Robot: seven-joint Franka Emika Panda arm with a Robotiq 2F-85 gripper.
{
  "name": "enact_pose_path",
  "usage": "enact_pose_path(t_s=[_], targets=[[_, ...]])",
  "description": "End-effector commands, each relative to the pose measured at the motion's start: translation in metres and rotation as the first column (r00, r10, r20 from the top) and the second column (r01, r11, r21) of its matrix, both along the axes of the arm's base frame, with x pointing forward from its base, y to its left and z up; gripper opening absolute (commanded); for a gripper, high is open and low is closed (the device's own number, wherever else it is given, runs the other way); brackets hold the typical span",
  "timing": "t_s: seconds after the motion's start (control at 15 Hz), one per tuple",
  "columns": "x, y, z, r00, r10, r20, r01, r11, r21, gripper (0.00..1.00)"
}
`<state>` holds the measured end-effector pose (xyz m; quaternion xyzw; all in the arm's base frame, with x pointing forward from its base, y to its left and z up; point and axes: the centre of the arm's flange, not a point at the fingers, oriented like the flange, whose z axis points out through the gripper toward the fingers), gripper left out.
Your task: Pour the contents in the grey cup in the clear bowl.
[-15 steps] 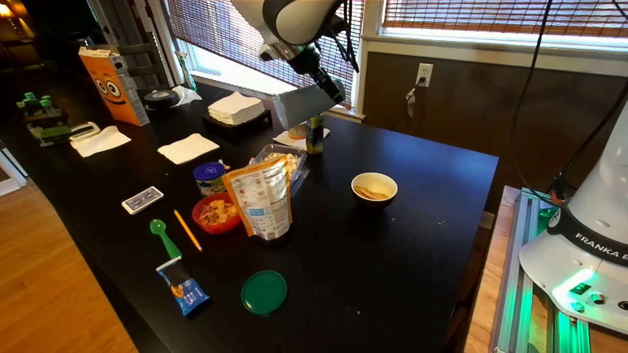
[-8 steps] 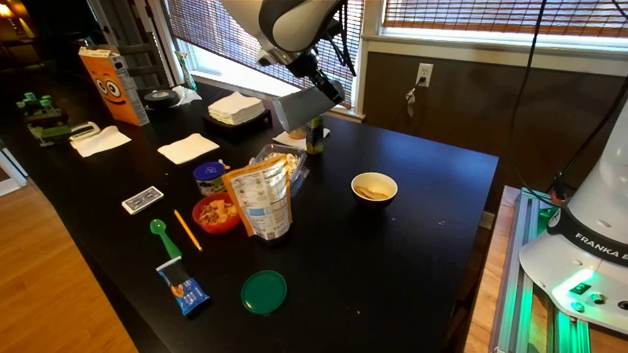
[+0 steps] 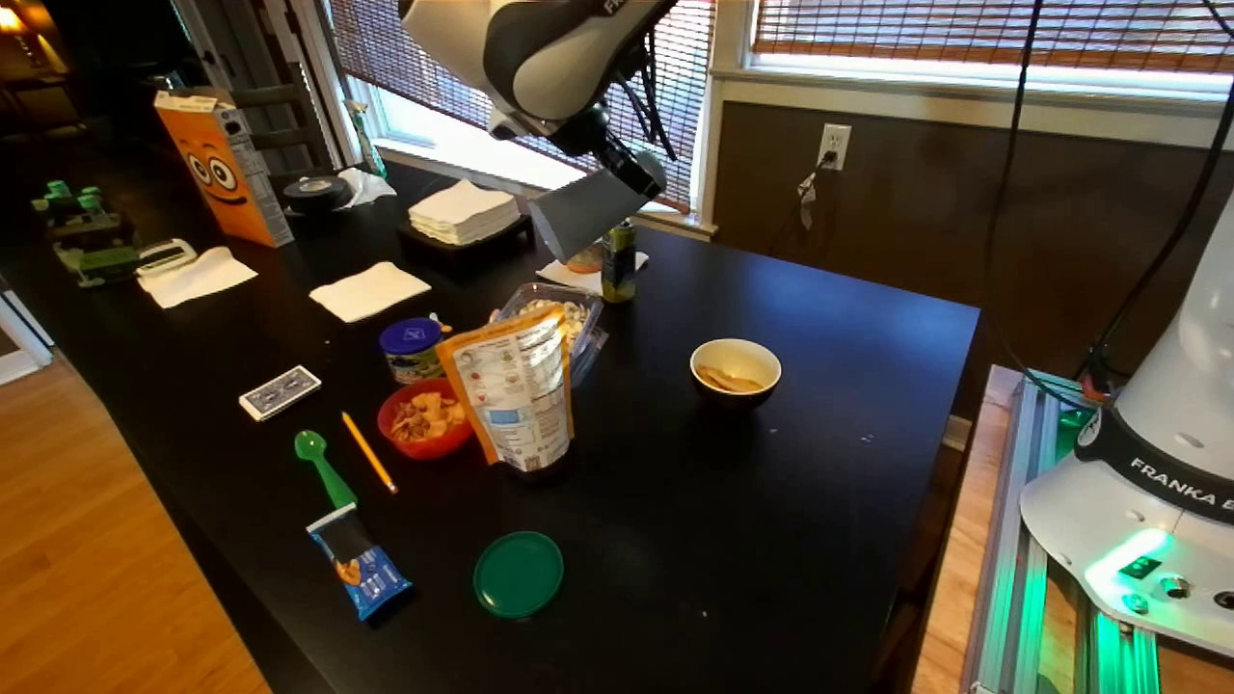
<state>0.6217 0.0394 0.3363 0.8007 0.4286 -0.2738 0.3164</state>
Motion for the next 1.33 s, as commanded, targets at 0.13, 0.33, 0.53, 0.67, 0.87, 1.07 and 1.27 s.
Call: enact_pose_path(t_s=[0.13, 0.33, 0.53, 0.67, 0.87, 1.07, 1.27], targets=[[0.026, 0.017, 0.000, 0.999, 0.019, -0.031, -0.023, 0.990, -0.138, 0.48], [0.030, 0.023, -0.002, 0.998, 0.036, -0.045, -0.044, 0.982, -0.183, 0.48], [0.035, 0.029, -0.005, 0.997, 0.053, -0.062, -0.067, 0.970, -0.233, 0.48], [0.036, 0.030, -0.007, 0.996, 0.061, -0.071, -0.077, 0.964, -0.256, 0.48], [0.038, 0.033, -0.009, 0.995, 0.060, -0.082, -0.082, 0.951, -0.298, 0.48], [0.039, 0.035, -0.009, 0.994, 0.057, -0.090, -0.085, 0.935, -0.343, 0.48], [0.040, 0.039, -0.009, 0.990, 0.071, -0.119, -0.110, 0.922, -0.371, 0.48]])
